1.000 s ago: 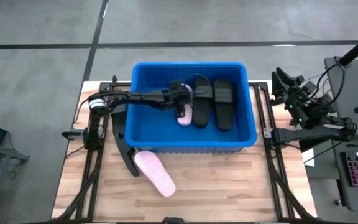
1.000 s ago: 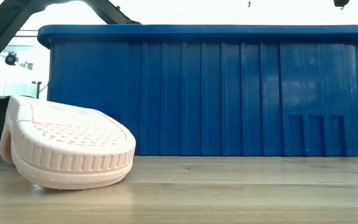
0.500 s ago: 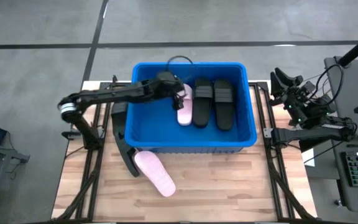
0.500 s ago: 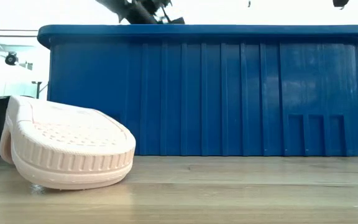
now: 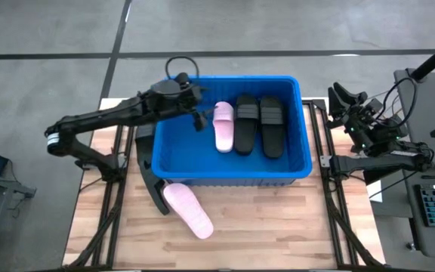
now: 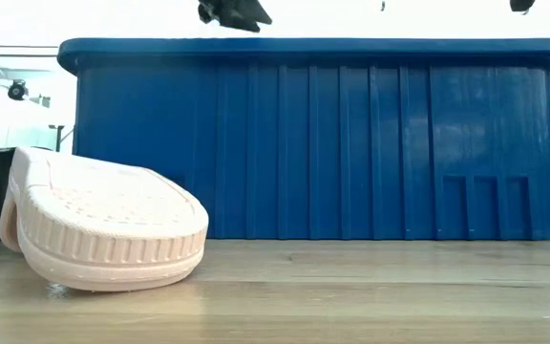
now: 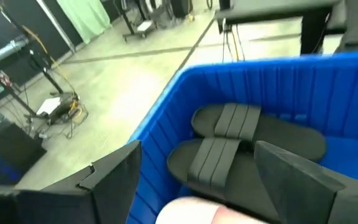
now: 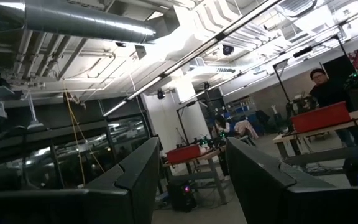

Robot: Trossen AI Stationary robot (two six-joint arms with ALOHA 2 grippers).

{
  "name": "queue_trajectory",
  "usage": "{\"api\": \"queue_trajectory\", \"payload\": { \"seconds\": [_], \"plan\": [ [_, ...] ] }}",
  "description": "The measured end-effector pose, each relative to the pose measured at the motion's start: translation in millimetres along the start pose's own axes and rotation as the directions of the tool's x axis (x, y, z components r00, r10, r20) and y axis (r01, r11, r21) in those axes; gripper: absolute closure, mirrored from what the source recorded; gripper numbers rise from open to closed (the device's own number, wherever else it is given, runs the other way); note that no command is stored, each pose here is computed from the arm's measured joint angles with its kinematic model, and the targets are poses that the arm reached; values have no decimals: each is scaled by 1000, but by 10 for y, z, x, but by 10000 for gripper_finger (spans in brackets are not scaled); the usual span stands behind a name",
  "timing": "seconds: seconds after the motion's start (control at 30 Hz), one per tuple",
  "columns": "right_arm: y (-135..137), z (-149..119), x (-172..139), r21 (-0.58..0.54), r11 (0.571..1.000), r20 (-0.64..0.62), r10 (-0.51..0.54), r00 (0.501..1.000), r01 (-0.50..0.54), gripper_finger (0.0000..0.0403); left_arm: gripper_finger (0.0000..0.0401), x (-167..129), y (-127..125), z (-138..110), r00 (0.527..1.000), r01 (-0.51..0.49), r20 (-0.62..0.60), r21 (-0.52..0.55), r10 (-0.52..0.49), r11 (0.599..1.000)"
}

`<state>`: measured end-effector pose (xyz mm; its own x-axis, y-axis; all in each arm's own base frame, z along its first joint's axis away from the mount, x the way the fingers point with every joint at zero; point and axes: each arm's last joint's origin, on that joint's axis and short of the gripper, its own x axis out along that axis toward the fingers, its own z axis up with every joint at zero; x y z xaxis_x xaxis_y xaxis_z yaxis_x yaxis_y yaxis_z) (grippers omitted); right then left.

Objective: Pick and place slides into bin
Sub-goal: Put the pink slide into the blue bin

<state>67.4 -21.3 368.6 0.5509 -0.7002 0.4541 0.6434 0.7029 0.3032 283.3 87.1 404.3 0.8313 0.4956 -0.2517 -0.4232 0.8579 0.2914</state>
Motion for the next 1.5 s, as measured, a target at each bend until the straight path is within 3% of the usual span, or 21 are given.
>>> {"api": "queue_trajectory", "payload": {
  "seconds": [0.43, 0.67, 0.9, 1.13, 1.5],
  "plan": [
    [0, -2, 0, 8, 1000, -2, 0, 1000, 0, 227, 106, -486, 8, 201, 992, 45, 126, -117, -30, 992],
    [0, -2, 0, 20, 1000, -2, 0, 1000, 0, 227, 106, -671, -62, 267, 972, 165, 190, -123, -140, 979],
    [1, -6, 0, 42, 999, -5, 1, 1000, -1, 227, 106, -760, -88, 156, 975, 219, 79, -205, -206, 954],
    [3, -20, 0, 31, 1000, -16, 2, 1000, -2, 227, 106, -751, -171, 120, 946, 310, 49, -424, -320, 851],
    [4, -23, 0, 53, 999, -18, 3, 1000, -2, 227, 106, -632, -398, 102, 923, 292, 16, -678, -384, 675]
  ]
}}
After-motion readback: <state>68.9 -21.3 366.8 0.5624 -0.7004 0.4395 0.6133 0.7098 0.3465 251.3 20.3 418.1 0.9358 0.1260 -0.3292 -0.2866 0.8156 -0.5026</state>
